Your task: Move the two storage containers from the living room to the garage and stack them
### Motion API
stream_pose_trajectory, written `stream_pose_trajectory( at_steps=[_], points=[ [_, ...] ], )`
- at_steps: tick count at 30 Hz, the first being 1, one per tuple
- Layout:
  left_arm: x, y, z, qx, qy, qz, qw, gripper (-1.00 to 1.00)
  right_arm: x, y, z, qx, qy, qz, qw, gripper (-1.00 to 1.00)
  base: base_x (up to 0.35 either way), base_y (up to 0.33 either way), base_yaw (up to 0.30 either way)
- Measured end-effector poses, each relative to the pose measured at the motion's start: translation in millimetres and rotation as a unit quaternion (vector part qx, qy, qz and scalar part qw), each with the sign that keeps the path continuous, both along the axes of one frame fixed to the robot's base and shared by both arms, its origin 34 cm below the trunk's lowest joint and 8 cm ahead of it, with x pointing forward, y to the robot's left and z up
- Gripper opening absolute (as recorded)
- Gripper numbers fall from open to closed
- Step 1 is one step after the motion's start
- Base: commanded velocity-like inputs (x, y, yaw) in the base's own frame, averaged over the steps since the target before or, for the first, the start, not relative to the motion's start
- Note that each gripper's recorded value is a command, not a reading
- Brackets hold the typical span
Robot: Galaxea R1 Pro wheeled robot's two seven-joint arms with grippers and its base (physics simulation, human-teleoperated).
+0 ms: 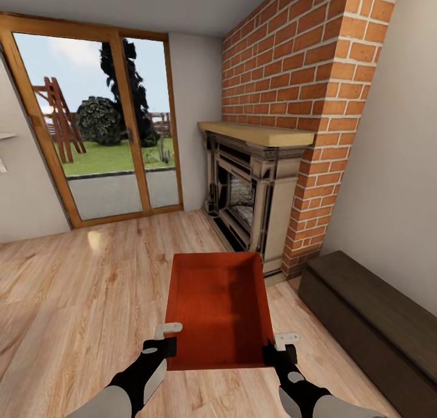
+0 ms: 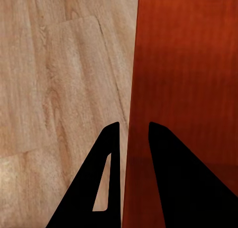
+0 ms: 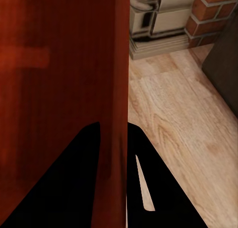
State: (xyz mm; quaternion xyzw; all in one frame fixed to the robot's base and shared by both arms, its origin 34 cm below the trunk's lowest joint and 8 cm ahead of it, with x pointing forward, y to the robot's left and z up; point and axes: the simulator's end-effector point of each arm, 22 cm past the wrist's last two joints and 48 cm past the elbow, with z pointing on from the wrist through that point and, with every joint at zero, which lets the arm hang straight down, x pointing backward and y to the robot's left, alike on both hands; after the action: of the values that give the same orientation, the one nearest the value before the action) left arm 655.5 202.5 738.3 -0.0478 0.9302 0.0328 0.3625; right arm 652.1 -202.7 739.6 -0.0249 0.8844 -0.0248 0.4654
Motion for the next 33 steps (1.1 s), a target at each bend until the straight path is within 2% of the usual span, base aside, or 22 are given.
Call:
stream_pose_trajectory(
  at_steps=[15, 33],
  points=[
    [0.0, -0.2, 0.1, 0.0, 0.0, 0.0, 1.0, -1.0, 0.0, -0.2, 0.0, 0.001, 0.0, 0.0, 1.0, -1.0, 0.0, 0.0, 0.011],
    [3.1, 0.0, 8.3, 0.0, -0.008, 0.0, 1.0, -1.0, 3.2, 0.0, 8.2, 0.0, -0.008, 0.0, 1.0, -1.0, 0.0, 0.0, 0.238]
  ],
)
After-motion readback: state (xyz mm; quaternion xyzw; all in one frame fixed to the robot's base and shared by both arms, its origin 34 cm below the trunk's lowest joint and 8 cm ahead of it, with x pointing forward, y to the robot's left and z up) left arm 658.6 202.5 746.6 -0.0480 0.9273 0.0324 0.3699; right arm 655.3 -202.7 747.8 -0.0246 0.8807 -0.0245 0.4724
